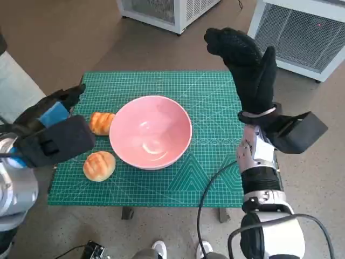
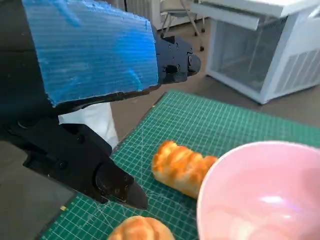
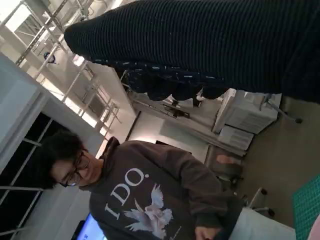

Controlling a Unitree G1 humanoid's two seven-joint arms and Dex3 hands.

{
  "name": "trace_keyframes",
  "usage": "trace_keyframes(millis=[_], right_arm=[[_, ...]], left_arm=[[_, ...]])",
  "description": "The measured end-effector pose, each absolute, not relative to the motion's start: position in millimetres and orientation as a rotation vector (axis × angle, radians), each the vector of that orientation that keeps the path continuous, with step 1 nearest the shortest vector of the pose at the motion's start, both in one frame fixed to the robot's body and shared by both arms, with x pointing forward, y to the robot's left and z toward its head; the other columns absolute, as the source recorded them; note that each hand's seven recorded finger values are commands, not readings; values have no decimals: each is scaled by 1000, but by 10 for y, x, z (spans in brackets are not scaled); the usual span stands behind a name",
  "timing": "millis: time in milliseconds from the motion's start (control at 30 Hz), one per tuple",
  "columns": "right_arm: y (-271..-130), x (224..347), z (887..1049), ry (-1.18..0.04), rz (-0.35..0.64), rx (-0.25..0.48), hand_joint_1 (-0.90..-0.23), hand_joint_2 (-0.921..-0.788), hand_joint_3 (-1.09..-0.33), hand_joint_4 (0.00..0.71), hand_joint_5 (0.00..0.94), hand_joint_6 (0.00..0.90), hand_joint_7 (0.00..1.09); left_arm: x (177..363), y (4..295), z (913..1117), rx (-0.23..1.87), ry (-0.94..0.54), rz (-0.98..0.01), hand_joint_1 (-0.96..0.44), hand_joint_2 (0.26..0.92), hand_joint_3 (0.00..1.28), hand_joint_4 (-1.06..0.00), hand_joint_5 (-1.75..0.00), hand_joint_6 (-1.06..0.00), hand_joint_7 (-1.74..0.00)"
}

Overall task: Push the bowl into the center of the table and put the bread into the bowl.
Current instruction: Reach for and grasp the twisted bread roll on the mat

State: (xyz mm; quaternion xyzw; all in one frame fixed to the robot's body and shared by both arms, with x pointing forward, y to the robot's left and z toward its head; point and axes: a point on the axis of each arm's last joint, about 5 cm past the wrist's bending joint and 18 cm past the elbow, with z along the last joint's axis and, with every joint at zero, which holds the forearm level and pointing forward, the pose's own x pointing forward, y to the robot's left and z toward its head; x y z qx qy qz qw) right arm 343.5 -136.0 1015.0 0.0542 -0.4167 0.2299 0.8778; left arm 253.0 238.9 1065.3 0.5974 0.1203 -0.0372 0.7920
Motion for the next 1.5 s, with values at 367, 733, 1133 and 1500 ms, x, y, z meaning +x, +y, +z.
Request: trace_keyframes(millis=[367, 733, 1133, 1500], right_arm=[[-1362, 3435, 10149, -866, 480, 113, -722, -921, -900, 161, 4, -1, 542], [-1382, 3433, 10133, -857, 478, 110, -714, -921, -900, 161, 5, -1, 540], [-1401, 3434, 10131, -851, 476, 107, -714, -921, -900, 161, 5, -1, 539], [-1406, 3435, 10134, -850, 478, 105, -711, -921, -901, 160, 5, -1, 539]], left_arm=[[2755, 2371, 10430, 1319, 302, -114, -34, 702, 2, -17, -6, -142, -77], [2927, 2388, 10256, 1327, 322, -98, -9, 709, 5, -47, -10, -174, -67], [3013, 2403, 10176, 1353, 336, -98, -1, 714, 7, -66, -8, -192, -54], [3122, 2392, 10089, 1393, 324, -103, 7, 723, 11, -87, -8, -222, -50]])
